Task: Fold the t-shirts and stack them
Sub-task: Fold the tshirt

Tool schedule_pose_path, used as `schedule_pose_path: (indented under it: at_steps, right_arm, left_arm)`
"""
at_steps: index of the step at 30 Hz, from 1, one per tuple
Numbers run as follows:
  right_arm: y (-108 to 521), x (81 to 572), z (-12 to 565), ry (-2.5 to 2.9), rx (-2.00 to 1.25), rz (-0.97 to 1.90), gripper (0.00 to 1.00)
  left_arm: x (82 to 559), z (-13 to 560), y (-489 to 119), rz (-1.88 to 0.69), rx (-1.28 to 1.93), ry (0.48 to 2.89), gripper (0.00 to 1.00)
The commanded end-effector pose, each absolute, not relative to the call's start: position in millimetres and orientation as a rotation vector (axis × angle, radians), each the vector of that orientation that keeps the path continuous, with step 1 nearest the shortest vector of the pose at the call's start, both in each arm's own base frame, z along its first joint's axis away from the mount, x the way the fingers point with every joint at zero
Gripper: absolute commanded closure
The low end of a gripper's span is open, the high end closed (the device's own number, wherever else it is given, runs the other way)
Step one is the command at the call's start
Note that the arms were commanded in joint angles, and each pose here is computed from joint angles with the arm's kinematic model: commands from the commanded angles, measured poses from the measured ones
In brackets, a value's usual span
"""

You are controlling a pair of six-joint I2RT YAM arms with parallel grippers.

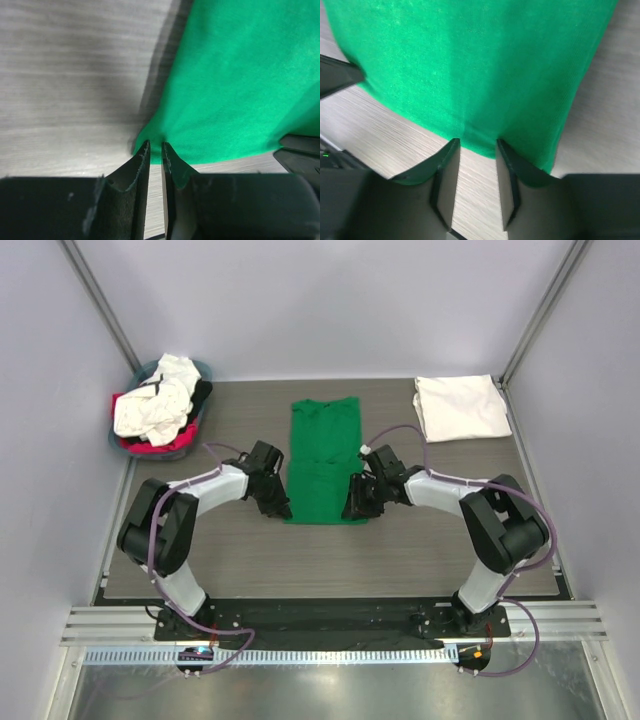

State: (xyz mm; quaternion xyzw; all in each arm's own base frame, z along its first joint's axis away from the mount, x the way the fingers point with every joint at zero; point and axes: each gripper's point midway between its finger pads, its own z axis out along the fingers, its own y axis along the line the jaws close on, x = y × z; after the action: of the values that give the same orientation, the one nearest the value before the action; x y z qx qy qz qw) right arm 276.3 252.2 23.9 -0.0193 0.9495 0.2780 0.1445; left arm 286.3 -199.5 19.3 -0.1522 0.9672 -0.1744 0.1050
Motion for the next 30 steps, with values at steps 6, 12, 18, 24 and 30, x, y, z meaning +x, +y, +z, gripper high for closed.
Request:
schedule_pose_path:
  at_steps: [6, 12, 18, 24, 30]
  right_arm:
    - [164.5, 232.2, 20.8, 2.897, -0.133, 0.24, 0.44]
    - [145.1, 231.0, 57.1, 2.8, -0.105, 0.161, 0.31]
    - [184.2, 214.7, 55.9, 2.786, -0.074, 0.525, 0.32]
    - [221.0, 224.3, 52.3, 2.724, 0.005, 0.794, 0.38]
    - [234.4, 242.4, 35.9, 2.715, 0.048, 0.824, 0.46]
  left_arm:
    - [261.4, 15.2, -162.9, -0.263, -0.414, 2.881, 0.84]
    - [263.7, 64.0, -171.7, -0.341, -0.392, 2.798, 0.58]
    - [253.9, 94.9, -172.5, -0.427, -0.413, 2.724, 0.31]
    - [251.2, 91.8, -167.8, -0.447, -0.422, 2.67, 0.35]
    - [251.3, 87.4, -163.7, -0.507, -0.496, 2.586, 0.39]
